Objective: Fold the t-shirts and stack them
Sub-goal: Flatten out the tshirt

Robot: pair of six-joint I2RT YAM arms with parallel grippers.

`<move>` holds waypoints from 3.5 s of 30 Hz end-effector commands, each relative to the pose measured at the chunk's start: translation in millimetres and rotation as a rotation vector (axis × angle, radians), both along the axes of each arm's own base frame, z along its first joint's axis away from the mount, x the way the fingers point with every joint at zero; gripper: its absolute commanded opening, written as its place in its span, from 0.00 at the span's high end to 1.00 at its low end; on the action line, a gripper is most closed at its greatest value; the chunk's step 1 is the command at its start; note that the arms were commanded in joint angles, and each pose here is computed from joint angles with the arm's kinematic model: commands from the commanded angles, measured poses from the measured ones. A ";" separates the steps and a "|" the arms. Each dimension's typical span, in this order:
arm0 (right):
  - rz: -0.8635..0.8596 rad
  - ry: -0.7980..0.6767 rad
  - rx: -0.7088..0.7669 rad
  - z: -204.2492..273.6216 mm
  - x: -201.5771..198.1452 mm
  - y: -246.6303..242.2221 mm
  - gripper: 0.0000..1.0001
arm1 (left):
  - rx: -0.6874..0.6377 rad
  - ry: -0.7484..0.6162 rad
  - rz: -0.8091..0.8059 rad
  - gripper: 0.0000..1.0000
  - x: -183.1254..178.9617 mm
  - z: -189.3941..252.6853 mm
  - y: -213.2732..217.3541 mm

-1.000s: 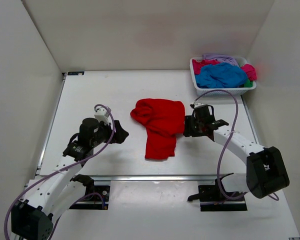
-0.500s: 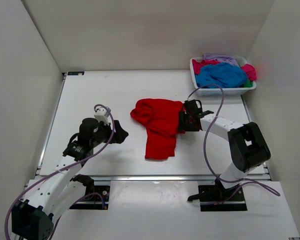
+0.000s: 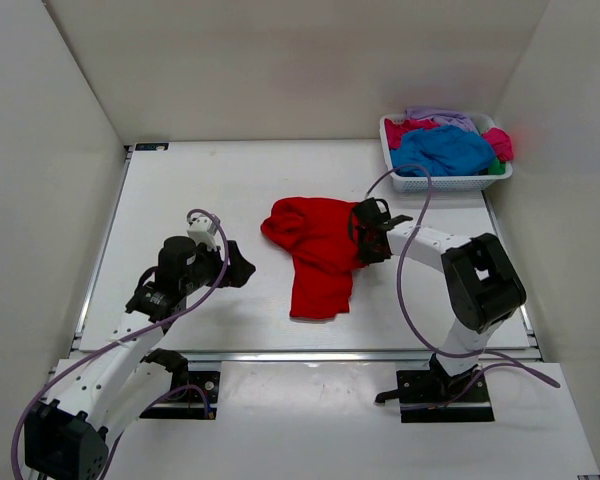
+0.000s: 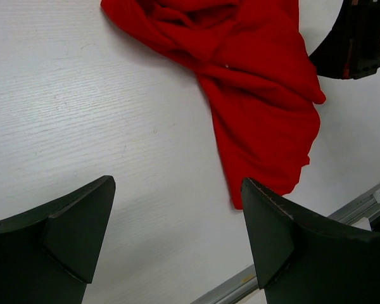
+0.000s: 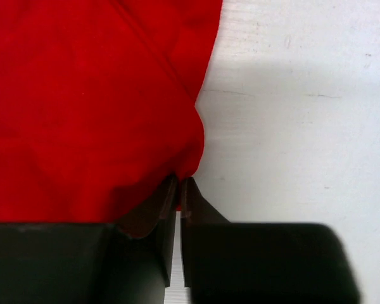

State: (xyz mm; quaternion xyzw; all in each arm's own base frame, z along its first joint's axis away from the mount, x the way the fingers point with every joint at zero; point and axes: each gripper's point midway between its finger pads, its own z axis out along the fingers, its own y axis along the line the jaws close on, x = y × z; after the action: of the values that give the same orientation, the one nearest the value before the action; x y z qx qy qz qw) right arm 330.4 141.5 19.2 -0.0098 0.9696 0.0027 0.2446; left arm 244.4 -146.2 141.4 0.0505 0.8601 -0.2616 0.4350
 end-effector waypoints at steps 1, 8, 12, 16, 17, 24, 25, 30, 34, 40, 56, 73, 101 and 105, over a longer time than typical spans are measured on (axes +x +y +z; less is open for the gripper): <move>-0.017 0.075 -0.066 -9.2 -12.1 -11.4 1.00 | -0.006 -0.013 -0.011 0.08 -1.5 1.3 -0.4; 0.181 -0.132 0.153 101.4 16.3 41.6 1.00 | -0.042 0.019 -0.104 0.08 -12.2 -13.2 -21.1; 0.341 -0.422 0.303 240.5 30.3 90.0 1.00 | -0.128 0.005 -0.090 0.09 -8.0 -11.9 -26.1; 0.400 -0.682 0.398 352.8 28.8 111.8 1.00 | -0.151 -0.004 -0.050 0.10 -3.7 -18.5 -24.9; 0.397 -0.754 0.395 375.4 30.2 111.7 1.00 | -0.172 -0.014 -0.037 0.11 -2.4 -20.0 -24.9; 0.412 -1.082 0.420 496.1 27.2 116.8 1.00 | -0.281 -0.048 -0.011 0.12 1.8 -17.3 -34.9; 0.399 -1.140 0.402 515.4 29.7 114.1 1.00 | -0.282 -0.043 -0.006 0.11 3.6 -19.3 -35.0; 0.374 -1.333 0.356 585.0 32.9 107.2 1.00 | -0.313 -0.044 -0.041 0.11 8.2 -18.5 -54.5; 0.344 -1.446 0.346 625.3 21.4 101.4 1.00 | -0.325 -0.012 -0.066 0.10 13.5 -25.2 -70.4; 0.313 -1.494 0.346 637.8 13.9 92.4 1.00 | -0.429 0.047 -0.074 0.07 17.2 -25.2 -98.0; 0.439 -1.672 0.485 692.0 -50.5 70.5 1.00 | -0.509 0.109 -0.006 0.09 50.8 -37.2 -120.1; 0.541 -1.788 0.699 723.6 -130.3 -18.2 1.00 | -0.697 -0.070 0.018 0.04 112.6 -0.6 -143.2; 0.533 -1.762 0.690 710.5 -123.8 -22.7 1.00 | -0.863 0.273 -0.308 0.05 34.3 -37.1 -313.8; 0.517 -1.769 0.665 709.7 -123.0 -23.7 1.00 | -0.932 0.196 -0.227 0.66 54.0 -17.6 -281.6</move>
State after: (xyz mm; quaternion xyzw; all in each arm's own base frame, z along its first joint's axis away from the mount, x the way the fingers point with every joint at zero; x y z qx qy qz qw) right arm 236.8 123.3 705.9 -0.1460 0.4039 0.3332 0.8394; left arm 275.2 -450.3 84.7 -0.0493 0.7216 -0.6454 0.2455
